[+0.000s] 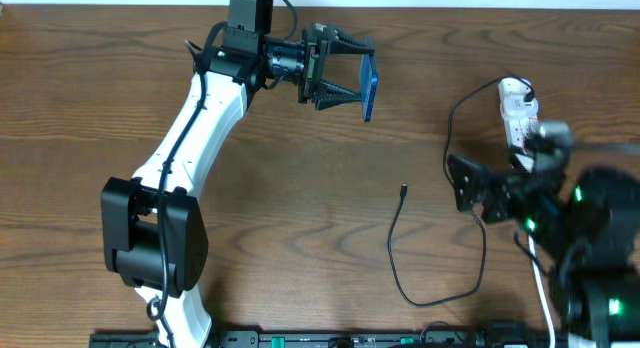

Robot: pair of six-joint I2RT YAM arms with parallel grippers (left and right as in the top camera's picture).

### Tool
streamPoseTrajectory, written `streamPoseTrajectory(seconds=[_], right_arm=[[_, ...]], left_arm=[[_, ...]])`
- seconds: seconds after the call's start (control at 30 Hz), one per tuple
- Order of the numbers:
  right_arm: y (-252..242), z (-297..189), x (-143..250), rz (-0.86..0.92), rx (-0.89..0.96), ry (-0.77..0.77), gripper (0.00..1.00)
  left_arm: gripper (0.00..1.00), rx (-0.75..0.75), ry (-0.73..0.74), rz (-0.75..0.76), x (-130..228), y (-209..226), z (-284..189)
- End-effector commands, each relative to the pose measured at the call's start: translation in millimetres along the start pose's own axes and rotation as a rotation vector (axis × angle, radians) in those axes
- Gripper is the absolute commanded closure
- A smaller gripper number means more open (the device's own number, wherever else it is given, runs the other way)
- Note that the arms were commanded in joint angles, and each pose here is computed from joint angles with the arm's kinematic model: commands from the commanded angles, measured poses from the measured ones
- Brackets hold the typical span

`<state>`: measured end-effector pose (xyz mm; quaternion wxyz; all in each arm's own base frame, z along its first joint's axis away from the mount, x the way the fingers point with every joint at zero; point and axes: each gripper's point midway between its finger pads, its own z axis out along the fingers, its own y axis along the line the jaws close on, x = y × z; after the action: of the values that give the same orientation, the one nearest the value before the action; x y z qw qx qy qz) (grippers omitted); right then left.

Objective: Plug charger to phone and switch on socket
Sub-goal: 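Open the right gripper and reach toward the cable connector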

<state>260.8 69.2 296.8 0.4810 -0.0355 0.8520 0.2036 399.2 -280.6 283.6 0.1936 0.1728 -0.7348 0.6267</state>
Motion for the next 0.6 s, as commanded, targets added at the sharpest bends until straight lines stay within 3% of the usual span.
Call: streamPoseTrajectory(seconds=[0.0,0.2,0.33,0.47,0.57], right_arm=[[33,10,8,-0.015,-0.222,0.111,0.01],[53,16,12,-0.017,-0.355,0.154,0.01],[66,10,0,-0.016,-0.330,0.142,0.10],[82,4,-11,-0.033,-0.287,0.167,0.01],[95,4,-19,-0.055,-0.244,0.223,0.01]], left_arm=[[0.30,0.012,0.033,0.023,15,-8,-5],[0.31,0.012,0.033,0.023,15,-8,-5],[0.30,0.012,0.032,0.023,15,-8,-5],[0.30,0.011,0.018,0.023,12,-8,-5],[0.31,0.011,0.010,0.023,11,-8,-5]])
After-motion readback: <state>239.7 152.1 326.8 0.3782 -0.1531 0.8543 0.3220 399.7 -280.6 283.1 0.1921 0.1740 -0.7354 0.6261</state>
